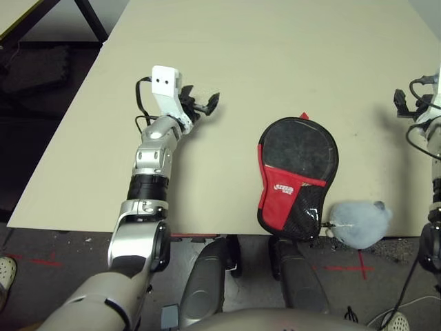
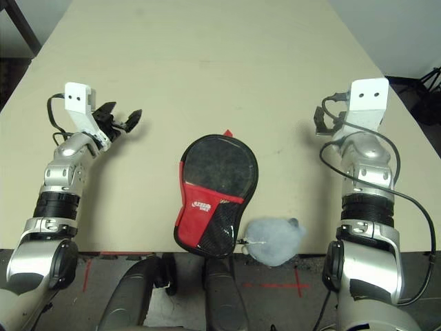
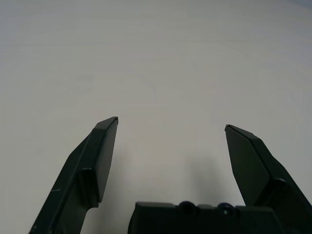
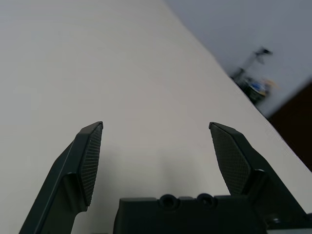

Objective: Store the ping-pong paddle in its case and zip it.

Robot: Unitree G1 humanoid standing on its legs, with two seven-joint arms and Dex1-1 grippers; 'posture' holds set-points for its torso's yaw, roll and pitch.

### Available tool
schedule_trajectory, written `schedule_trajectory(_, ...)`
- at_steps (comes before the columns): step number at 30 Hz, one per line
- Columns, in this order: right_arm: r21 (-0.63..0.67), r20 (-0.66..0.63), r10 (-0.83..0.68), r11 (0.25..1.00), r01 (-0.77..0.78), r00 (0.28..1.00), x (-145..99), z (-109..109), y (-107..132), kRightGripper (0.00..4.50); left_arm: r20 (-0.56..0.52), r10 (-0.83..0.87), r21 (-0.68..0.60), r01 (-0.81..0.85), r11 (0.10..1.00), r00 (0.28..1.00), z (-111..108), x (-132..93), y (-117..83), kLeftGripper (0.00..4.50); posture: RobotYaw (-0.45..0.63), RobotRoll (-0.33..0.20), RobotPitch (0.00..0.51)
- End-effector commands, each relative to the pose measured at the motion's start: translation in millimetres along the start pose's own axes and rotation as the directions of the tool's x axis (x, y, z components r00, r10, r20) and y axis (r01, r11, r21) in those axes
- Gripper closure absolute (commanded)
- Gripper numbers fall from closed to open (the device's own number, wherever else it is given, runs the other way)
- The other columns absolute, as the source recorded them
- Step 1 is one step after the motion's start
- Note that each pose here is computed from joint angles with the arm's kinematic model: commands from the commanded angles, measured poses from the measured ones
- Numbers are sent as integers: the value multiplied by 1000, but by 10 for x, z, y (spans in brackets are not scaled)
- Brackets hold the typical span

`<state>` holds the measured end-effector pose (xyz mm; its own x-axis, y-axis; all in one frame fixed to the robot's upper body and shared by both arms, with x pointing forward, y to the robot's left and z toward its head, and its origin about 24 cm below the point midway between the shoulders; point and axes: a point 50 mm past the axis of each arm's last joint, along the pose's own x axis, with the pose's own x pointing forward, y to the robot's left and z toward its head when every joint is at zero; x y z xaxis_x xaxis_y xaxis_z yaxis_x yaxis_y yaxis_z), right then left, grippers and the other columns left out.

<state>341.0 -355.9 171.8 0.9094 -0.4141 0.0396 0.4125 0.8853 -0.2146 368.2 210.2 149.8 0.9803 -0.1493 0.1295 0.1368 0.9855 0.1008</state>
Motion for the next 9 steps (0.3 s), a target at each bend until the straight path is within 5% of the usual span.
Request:
schedule_trajectory(1, 16, -25, -72, 997, 73, 997, -25, -162, -75, 16, 0, 54, 27, -54, 998, 999, -102, -73, 50, 0, -37, 0, 258)
schedule_trajectory(9, 58, -65, -142, 988, 146, 988, -132, -431, -147, 16, -2, 129, 57, -129, 990, 992, -249, -189, 106, 0, -55, 0, 245)
